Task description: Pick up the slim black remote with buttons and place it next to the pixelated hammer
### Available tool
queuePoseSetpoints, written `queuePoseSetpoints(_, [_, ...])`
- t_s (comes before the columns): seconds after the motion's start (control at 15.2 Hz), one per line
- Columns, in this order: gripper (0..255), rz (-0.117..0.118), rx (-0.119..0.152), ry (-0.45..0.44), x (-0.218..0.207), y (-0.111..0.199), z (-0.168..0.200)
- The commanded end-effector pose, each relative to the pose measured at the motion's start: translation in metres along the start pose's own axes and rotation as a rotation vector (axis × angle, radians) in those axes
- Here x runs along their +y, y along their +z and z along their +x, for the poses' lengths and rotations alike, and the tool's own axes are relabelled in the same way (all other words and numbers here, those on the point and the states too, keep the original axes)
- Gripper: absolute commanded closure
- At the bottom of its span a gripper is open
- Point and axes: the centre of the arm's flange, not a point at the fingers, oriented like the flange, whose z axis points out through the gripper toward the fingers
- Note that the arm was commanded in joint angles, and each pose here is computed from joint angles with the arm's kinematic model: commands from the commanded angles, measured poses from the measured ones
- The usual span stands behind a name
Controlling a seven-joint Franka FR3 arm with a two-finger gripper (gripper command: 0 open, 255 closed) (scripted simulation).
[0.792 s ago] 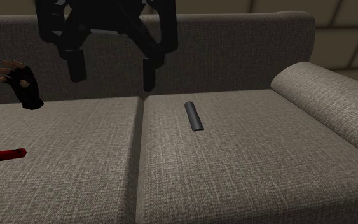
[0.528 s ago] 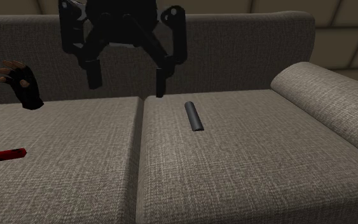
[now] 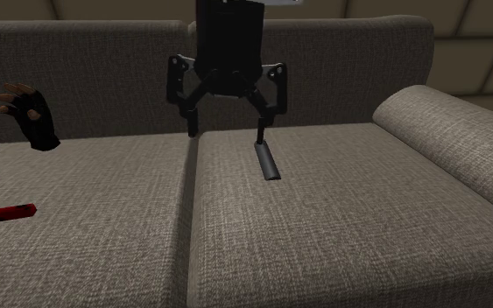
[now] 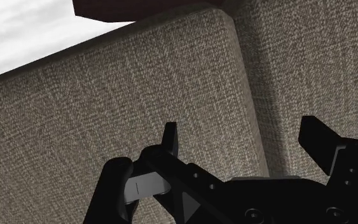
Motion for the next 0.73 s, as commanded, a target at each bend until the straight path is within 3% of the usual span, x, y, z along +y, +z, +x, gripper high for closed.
queuePoseSetpoints(0.0, [0,0.001,0.007,-0.015,0.006,0.013,0.022])
queuePoseSetpoints(0.66, [0,0.009,0.034,-0.088,0.042,0.072,0.131])
